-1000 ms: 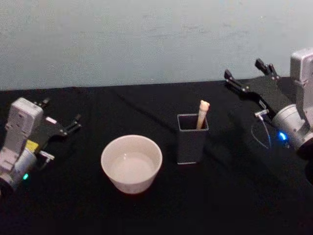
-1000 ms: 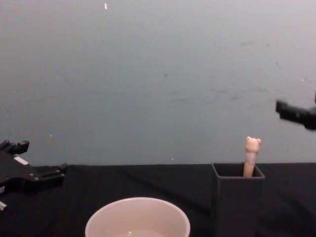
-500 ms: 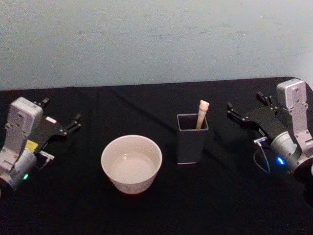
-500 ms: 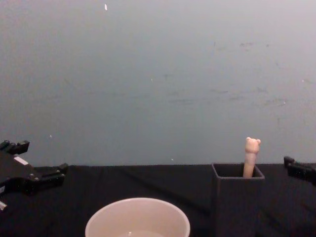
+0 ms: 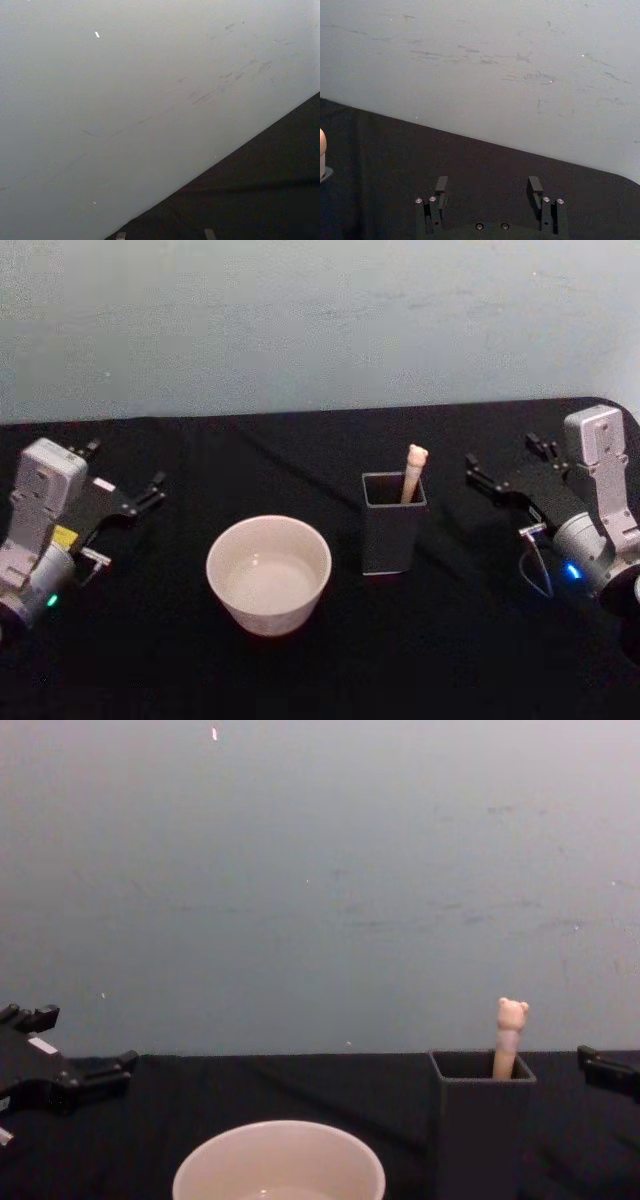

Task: Pick up the stirring spoon with one hand, stir inside the cup, then place it back in its original position.

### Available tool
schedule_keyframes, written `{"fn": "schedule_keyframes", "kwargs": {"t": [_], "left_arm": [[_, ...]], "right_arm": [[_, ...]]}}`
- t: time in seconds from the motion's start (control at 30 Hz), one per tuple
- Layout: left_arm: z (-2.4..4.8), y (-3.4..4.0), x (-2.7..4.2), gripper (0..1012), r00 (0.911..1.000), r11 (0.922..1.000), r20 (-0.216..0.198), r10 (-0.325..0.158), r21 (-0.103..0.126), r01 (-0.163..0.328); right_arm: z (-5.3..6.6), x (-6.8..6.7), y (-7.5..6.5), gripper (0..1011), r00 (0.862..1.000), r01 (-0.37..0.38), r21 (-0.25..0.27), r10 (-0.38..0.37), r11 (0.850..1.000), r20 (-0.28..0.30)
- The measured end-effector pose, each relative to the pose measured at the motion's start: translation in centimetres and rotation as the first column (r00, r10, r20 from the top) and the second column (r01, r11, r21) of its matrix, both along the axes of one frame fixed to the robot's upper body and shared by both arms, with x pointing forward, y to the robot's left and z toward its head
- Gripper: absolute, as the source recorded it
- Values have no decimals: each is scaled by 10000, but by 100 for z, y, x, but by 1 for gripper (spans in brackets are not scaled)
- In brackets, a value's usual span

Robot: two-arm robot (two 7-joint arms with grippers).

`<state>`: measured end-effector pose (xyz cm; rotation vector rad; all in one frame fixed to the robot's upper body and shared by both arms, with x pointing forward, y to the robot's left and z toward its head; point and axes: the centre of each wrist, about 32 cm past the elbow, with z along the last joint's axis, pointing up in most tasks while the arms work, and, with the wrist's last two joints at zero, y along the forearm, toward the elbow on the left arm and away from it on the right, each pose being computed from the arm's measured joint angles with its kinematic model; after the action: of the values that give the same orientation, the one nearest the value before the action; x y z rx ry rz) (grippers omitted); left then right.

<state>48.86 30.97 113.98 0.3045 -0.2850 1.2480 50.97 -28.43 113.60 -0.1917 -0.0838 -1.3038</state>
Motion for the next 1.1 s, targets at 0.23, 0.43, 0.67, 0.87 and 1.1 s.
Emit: {"fn": "schedule_keyframes", "kwargs": {"t": [0.23, 0.43, 0.67, 0.87, 1.1], "left_arm": [[0, 0, 0, 1001, 10000, 10000, 0, -1, 0, 1], [0, 0, 0, 1001, 10000, 10000, 1, -1, -1, 1], [0, 0, 0, 1001, 10000, 10000, 0, -1, 0, 1], [0, 0, 0, 1001, 10000, 10000, 0, -1, -1, 1], [0, 0, 0, 1001, 10000, 10000, 0, 0, 0, 0]], "right_arm": [[2, 0, 0, 1002, 10000, -9, -4, 9, 10000, 6], [3, -1, 0, 1002, 10000, -19, -6, 19, 10000, 11], [4, -1, 0, 1002, 10000, -25, -8, 25, 10000, 16], [4, -1, -1, 1002, 10000, -26, -6, 26, 10000, 20], [4, -1, -1, 1002, 10000, -25, 0, 25, 10000, 20]]}}
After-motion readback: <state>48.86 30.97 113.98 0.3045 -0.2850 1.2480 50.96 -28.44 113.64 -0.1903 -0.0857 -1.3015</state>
